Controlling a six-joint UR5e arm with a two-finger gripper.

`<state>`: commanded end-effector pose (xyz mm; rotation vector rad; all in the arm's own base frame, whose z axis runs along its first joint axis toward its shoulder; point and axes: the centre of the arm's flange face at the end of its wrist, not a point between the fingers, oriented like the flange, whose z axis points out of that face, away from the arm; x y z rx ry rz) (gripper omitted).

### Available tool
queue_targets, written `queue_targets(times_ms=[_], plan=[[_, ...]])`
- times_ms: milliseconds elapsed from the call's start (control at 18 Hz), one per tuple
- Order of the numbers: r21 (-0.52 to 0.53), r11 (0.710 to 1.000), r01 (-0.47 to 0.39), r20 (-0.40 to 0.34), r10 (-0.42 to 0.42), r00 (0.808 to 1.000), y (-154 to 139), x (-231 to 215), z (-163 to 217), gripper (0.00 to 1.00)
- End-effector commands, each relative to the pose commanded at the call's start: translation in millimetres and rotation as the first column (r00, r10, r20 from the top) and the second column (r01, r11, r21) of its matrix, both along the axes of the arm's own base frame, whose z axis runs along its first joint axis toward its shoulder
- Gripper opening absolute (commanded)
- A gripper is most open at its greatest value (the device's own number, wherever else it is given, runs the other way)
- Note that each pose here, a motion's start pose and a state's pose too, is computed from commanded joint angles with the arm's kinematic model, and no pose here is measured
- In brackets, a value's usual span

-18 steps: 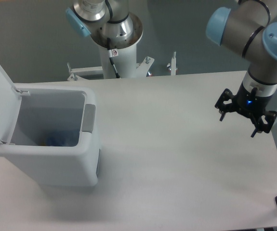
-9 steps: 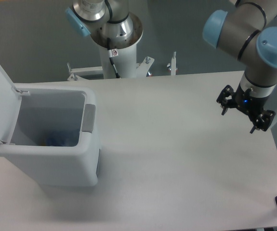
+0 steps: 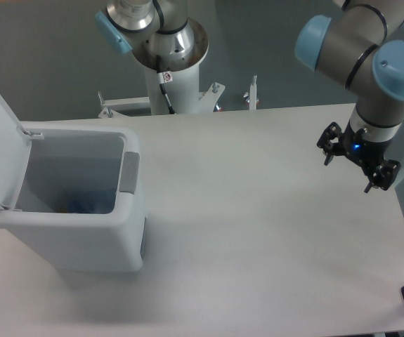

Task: Place the trash in the trash can

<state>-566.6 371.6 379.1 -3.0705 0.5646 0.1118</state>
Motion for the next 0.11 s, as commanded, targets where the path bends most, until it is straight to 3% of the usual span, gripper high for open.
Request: queue_targets(times_ms=[111], plan=[[0.001,1.0,0.002,-0.001,-0.002,1.0,0.9,0.4,0.2,1.0]])
